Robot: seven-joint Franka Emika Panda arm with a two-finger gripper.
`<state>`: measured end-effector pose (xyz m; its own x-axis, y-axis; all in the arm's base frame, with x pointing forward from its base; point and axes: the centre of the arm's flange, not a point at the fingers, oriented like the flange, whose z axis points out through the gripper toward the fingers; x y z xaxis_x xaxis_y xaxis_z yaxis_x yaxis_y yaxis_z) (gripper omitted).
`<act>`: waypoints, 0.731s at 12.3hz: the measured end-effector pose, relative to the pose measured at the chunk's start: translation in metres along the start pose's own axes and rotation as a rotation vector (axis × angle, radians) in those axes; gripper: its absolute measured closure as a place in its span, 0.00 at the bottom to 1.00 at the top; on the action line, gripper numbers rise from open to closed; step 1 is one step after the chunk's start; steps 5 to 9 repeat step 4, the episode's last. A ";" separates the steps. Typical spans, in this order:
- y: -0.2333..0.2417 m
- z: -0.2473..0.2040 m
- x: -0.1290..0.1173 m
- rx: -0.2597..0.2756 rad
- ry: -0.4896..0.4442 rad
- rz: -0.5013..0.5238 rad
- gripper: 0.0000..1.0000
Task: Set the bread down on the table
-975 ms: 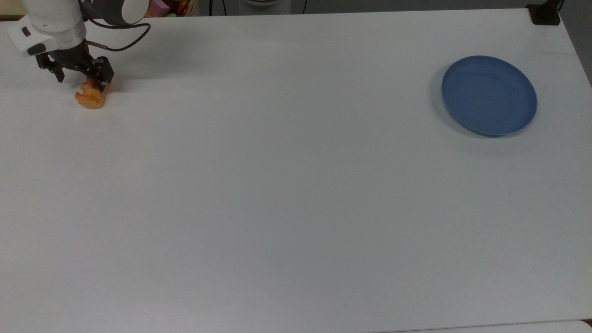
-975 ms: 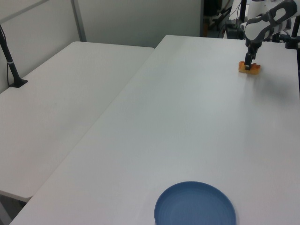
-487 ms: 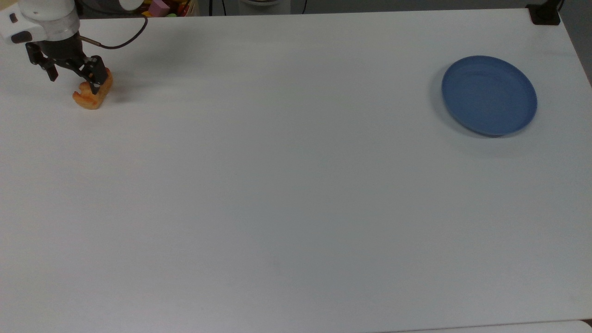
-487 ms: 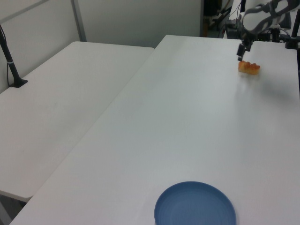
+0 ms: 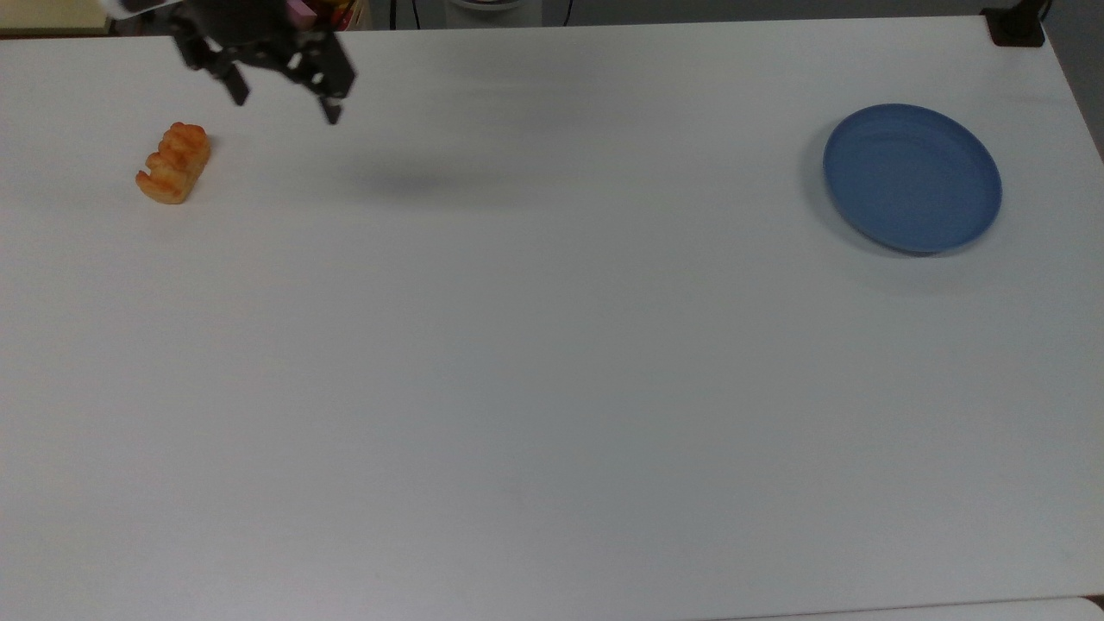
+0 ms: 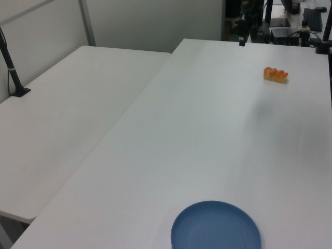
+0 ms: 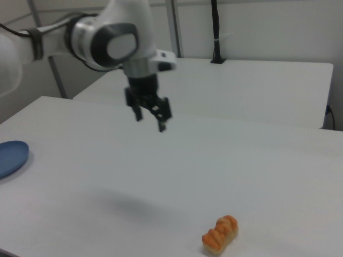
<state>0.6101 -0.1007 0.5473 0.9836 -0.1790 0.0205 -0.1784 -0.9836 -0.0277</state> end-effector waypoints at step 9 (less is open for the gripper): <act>-0.112 -0.006 -0.020 -0.081 -0.018 -0.065 0.00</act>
